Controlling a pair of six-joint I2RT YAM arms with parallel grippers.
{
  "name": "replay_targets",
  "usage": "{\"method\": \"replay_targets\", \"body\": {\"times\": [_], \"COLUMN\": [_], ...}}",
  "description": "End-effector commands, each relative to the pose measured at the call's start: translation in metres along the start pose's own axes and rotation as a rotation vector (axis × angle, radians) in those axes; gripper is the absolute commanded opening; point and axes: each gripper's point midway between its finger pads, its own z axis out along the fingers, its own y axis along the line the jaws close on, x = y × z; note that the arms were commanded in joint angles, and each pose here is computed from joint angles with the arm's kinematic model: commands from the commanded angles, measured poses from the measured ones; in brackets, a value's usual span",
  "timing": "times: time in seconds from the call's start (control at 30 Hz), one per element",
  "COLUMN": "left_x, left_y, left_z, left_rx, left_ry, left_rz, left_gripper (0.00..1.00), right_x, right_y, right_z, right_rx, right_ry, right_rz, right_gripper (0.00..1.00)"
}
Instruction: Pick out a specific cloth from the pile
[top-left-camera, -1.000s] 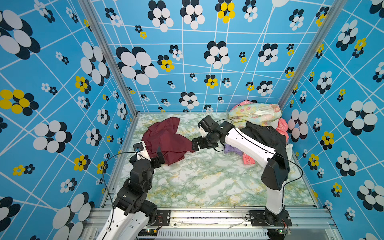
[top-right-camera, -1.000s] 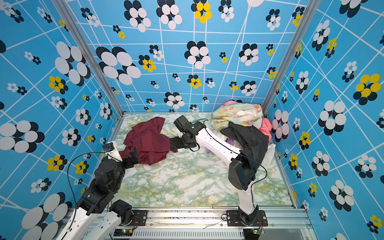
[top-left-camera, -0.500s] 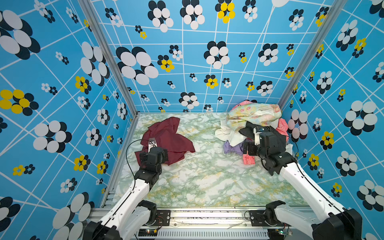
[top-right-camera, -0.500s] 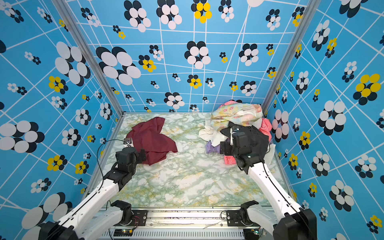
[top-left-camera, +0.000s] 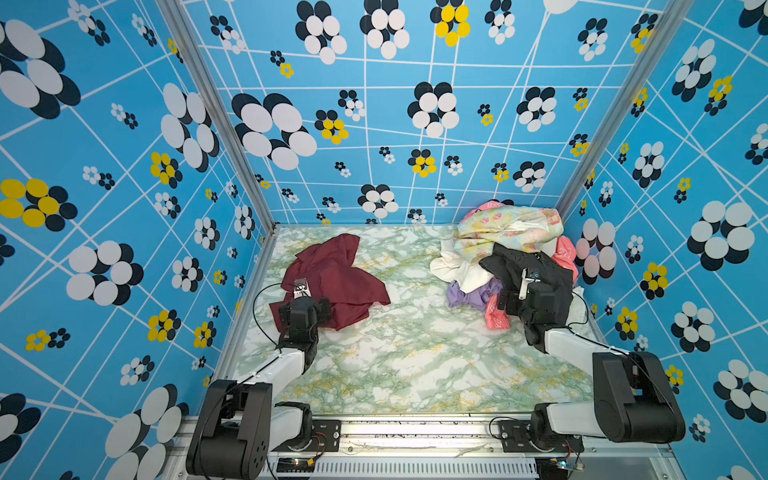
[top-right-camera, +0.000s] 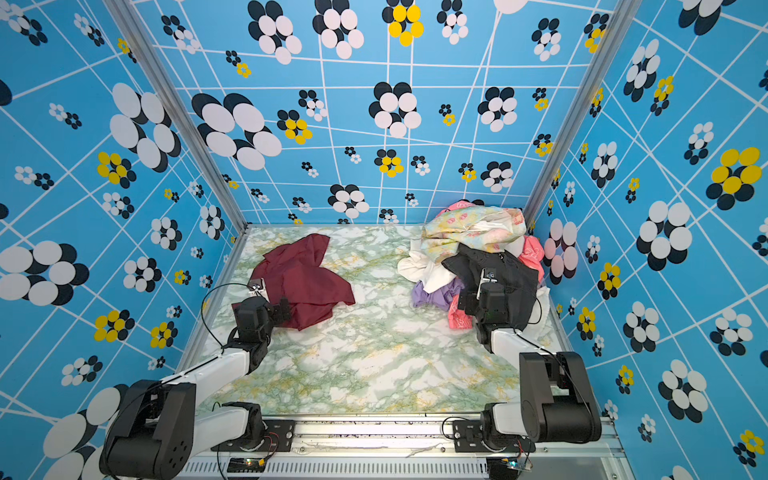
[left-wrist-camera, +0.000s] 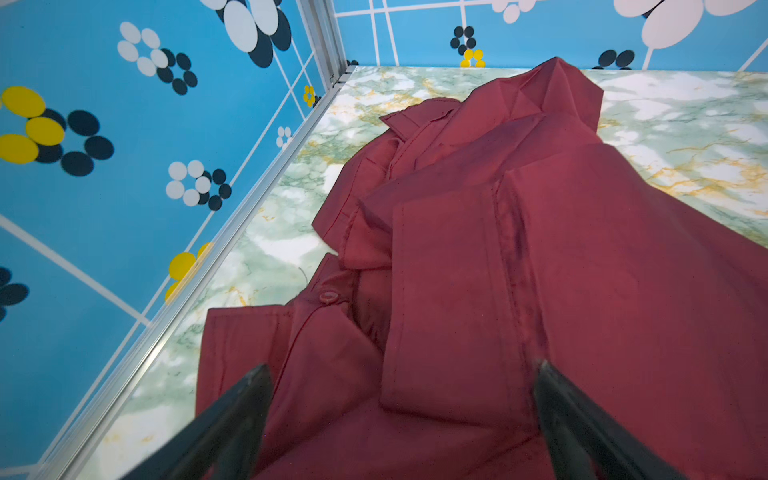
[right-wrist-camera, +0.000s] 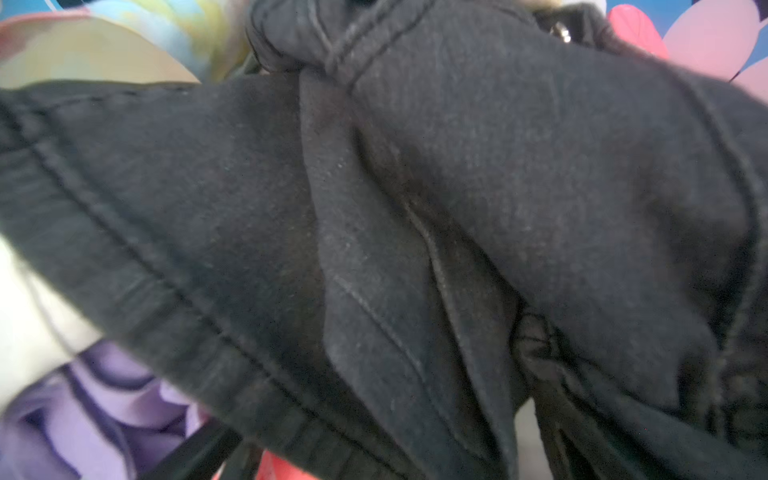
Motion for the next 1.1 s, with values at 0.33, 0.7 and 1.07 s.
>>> {"method": "replay_targets", "body": {"times": [0.33,0.7,1.07], "left_x": [-0.027,-0.010,-0.009], "left_y": [-0.008,-0.020,-0.029], "left_z": [0.002,0.008,0.038], "left_rx": [0.102,0.171,0.135], "left_ry": [-0.167,-0.262,-0.115], "left_rz": [-0.031,-0.069,-0.020], "left_gripper": [0.99,0.99,0.99], "right_x": [-0.017,-0.014,-0.014], "right_y": [-0.002,0.003,0.004], "right_z": [0.008,0.008,0.009], "right_rx": [-0.048,-0.077,-0.079], "right_ry": [-0.185,-0.205,-0.196], "right_rz": [0.034,0.025,0.016], "right_gripper": [0.99,0.99,0.99]}}
